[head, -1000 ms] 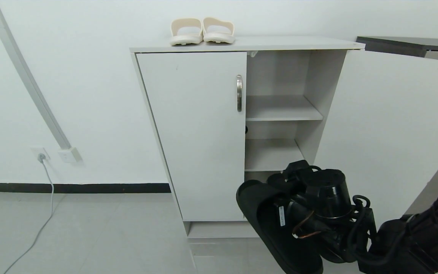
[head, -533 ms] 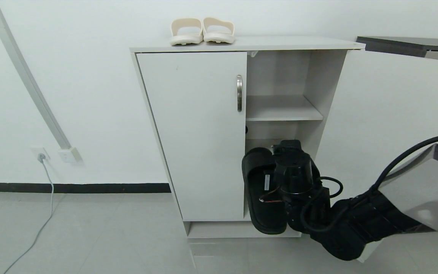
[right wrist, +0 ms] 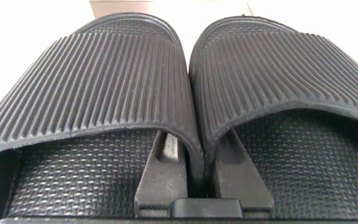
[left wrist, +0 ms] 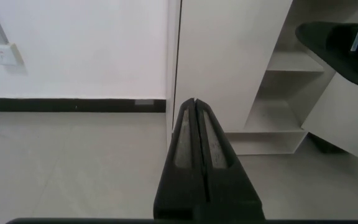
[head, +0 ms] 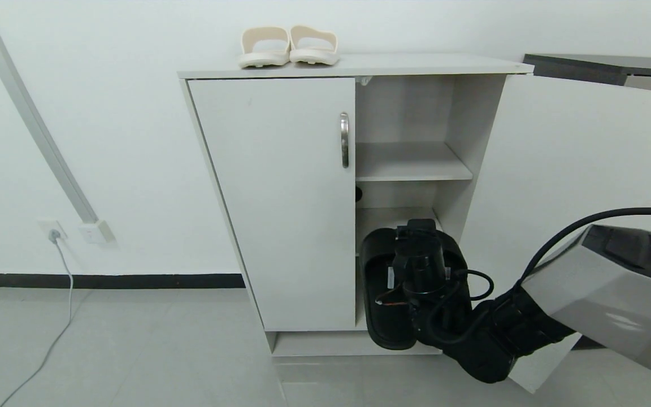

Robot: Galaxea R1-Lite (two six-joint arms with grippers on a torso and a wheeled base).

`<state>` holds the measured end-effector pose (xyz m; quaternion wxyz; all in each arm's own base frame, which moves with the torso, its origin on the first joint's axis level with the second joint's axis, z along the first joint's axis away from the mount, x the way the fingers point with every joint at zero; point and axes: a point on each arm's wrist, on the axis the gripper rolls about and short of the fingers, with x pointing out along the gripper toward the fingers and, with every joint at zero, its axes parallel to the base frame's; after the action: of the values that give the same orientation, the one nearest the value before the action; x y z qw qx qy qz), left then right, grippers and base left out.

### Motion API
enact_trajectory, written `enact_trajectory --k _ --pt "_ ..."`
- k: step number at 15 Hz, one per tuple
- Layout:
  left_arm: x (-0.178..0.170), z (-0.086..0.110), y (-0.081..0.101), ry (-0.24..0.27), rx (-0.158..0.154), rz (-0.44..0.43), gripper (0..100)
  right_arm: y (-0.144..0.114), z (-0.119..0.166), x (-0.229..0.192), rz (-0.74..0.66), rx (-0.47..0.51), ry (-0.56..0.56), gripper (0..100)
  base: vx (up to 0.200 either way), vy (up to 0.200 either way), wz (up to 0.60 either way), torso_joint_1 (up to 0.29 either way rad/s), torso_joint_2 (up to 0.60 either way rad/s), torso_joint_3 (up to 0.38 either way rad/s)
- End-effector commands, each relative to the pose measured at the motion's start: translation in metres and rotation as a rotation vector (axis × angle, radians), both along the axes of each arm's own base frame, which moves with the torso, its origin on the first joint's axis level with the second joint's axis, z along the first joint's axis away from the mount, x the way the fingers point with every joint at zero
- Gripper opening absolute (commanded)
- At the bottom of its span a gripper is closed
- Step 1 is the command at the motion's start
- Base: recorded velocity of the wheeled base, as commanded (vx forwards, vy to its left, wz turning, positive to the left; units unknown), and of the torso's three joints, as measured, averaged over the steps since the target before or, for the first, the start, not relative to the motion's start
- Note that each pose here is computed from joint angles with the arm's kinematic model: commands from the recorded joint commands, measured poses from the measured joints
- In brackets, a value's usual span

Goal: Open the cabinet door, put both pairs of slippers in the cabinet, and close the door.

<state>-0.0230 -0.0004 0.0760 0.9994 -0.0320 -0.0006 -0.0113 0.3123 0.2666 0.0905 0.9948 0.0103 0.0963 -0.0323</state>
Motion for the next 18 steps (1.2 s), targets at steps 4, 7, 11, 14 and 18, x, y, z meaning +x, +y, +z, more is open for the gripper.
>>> enact_trajectory --k 4,7,11,14,18 --pt "0.0 0.0 0.0 0.002 -0.002 0.0 0 -0.005 -0.016 0.008 -0.024 -0.022 0.026 0 0.0 0.0 0.0 0.0 0.0 0.0" --pt "0.0 0.0 0.0 0.002 -0.002 0.0 0 -0.003 -0.025 0.009 -0.01 -0.029 0.035 0 0.0 0.0 0.0 0.0 0.0 0.0" --pt "0.0 0.0 0.0 0.002 -0.005 0.001 0 -0.001 -0.028 0.01 0.03 -0.013 0.028 0 0.0 0.0 0.0 0.0 0.0 0.0" --pt "0.0 0.0 0.0 0.002 -0.005 0.0 0 0.0 -0.033 0.011 0.031 -0.021 0.037 0 0.0 0.0 0.0 0.0 0.0 0.0" --pt "0.0 0.0 0.0 0.004 -0.003 0.0 0 0.001 -0.037 0.011 0.031 -0.027 0.044 0 0.0 0.0 0.0 0.002 0.0 -0.061"
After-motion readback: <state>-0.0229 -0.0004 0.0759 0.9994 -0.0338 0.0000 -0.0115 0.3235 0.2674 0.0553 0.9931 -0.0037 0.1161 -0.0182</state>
